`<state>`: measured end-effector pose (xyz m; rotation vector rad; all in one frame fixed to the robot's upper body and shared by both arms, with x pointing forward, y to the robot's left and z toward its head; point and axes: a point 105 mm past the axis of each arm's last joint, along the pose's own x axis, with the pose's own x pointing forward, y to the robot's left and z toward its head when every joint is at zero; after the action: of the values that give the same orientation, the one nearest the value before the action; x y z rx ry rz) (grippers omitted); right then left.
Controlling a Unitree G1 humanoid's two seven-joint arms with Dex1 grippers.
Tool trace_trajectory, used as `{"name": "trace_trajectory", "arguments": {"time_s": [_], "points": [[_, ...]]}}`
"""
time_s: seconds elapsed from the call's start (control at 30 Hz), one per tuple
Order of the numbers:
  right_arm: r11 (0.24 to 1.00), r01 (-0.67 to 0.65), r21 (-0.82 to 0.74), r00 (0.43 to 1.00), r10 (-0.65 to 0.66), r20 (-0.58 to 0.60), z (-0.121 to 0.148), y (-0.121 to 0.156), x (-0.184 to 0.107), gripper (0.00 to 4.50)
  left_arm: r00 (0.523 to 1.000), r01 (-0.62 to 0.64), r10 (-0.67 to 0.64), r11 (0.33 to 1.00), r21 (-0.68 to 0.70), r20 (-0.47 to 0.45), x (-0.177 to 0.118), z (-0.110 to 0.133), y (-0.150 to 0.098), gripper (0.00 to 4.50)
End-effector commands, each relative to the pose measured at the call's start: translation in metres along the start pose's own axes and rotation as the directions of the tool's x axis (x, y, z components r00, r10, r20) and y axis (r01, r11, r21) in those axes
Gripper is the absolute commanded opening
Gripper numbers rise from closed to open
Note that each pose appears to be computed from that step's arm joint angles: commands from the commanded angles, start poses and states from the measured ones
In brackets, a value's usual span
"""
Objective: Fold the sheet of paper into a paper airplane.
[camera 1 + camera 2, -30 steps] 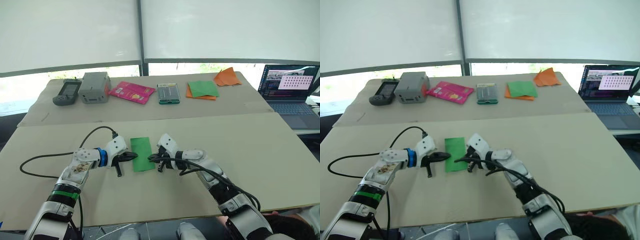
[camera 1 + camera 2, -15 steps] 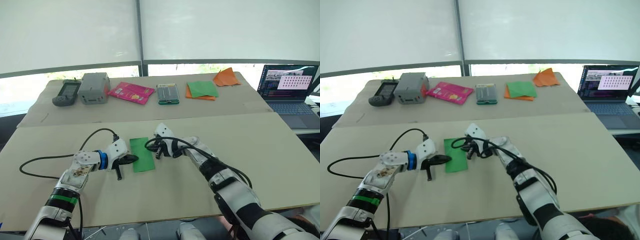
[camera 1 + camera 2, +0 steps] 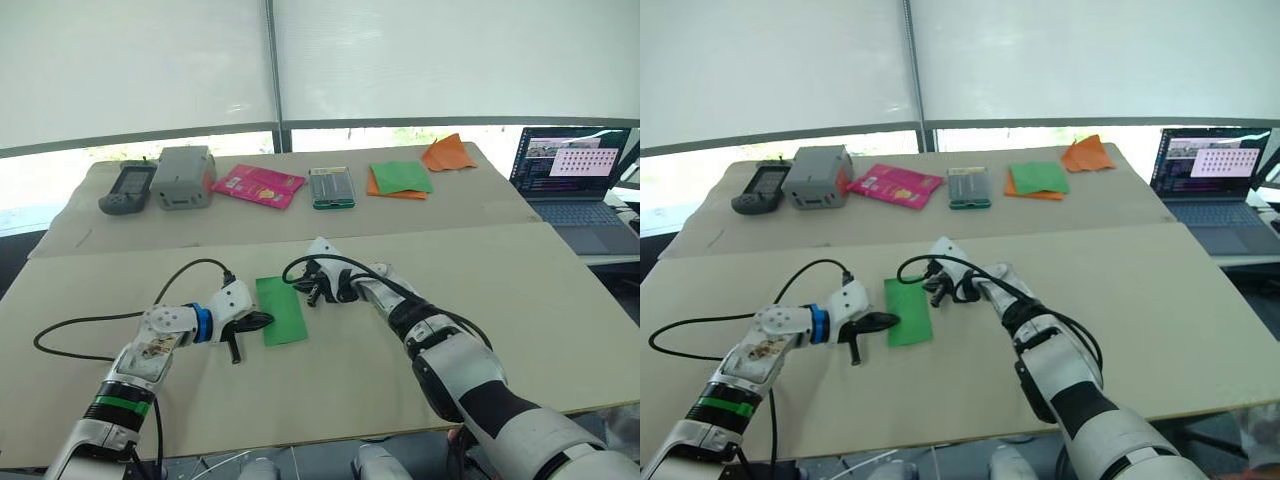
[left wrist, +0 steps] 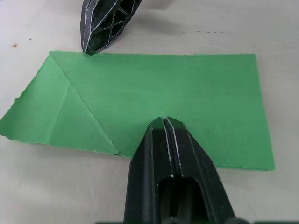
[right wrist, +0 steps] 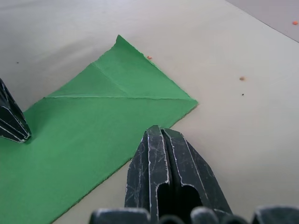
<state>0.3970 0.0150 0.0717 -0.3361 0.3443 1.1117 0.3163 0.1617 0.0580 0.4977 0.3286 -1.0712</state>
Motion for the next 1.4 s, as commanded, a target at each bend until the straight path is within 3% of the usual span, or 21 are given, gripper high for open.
{"name": "trace_trajectory", "arguments": {"time_s": [0.03, 0.53, 1.4], "points": [[0.996, -0.077, -0.034, 0.997, 0.078, 0.015, 0.005, 0.016, 0.007, 0.01, 0.997, 0.027, -0.029, 0.999, -0.036, -0.068, 0.002, -0.018, -0.009, 0.00], [0.991, -0.135, 0.024, 0.990, 0.136, -0.034, -0.039, 0.035, -0.003, 0.01, 0.997, 0.038, -0.040, 0.999, -0.026, -0.072, 0.003, -0.017, -0.005, 0.00], [0.971, -0.222, 0.088, 0.968, 0.230, -0.101, -0.078, 0.086, -0.046, 0.01, 0.996, 0.052, -0.053, 0.998, -0.022, -0.074, 0.006, -0.018, -0.004, 0.00]]}}
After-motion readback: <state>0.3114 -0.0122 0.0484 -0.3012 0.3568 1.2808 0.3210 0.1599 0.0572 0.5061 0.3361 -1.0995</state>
